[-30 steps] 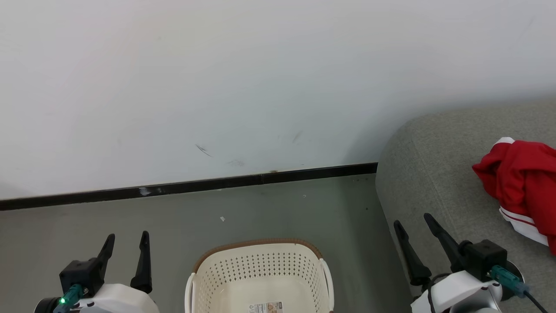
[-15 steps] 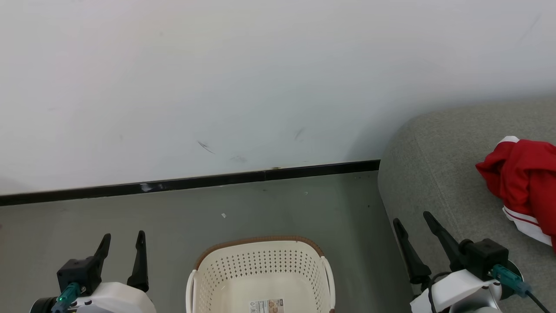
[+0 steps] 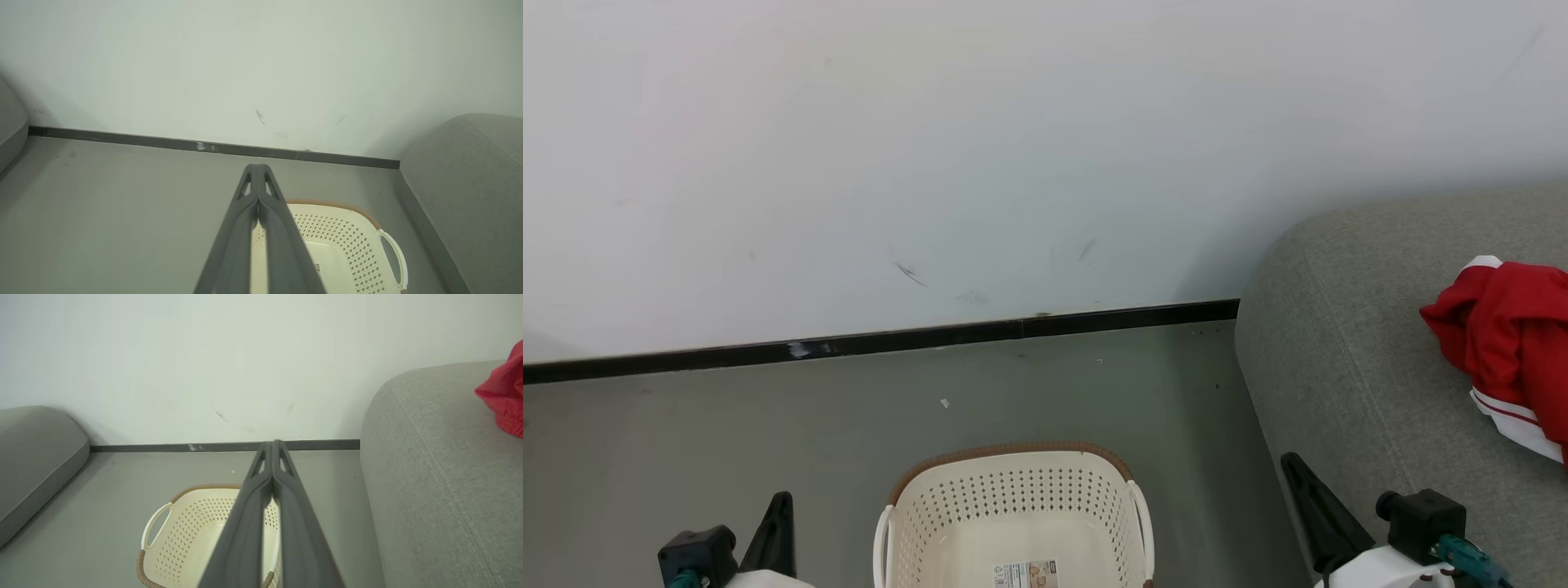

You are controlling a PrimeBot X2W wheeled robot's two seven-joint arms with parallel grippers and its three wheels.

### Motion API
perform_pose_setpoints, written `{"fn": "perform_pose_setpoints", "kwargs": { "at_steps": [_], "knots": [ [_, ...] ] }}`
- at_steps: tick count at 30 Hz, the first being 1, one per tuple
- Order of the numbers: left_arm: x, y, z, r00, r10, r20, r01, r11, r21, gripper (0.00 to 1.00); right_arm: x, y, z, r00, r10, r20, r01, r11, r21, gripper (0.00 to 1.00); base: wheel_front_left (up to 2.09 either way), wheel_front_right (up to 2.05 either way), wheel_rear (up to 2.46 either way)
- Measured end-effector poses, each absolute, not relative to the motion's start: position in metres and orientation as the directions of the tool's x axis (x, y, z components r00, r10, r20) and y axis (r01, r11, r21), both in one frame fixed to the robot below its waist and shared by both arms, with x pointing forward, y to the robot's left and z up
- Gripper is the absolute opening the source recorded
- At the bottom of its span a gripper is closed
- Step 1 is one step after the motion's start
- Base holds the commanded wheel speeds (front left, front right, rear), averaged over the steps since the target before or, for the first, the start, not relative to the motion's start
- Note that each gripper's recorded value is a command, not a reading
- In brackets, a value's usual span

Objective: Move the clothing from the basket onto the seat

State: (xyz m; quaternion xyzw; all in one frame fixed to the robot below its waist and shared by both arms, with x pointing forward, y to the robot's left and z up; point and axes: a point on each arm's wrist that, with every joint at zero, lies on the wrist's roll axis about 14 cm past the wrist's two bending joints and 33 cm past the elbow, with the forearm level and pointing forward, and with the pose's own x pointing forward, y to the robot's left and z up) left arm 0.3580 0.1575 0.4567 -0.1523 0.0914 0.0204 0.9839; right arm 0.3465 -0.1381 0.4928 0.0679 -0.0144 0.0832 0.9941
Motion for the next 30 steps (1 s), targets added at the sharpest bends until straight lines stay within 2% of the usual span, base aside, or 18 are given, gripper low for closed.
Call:
{"fn": "perform_pose_setpoints", "kwargs": {
  "at_steps": [12,30],
  "knots": [
    [0.361,0.159,0.455,0.975,0.009,-0.224,-0.11,0.89,-0.443,0.0,0.345,-0.141,0.497,0.991,0.123,0.061,-0.136,0.937,0.322,0.0,0.0,0.0,0.0],
    [0.367,0.162,0.457,0.967,-0.008,-0.254,-0.161,0.756,-0.635,0.0,0.35,-0.163,0.488,0.999,0.045,0.001,-0.037,0.819,0.572,0.0,0.0,0.0,0.0]
  ]
}}
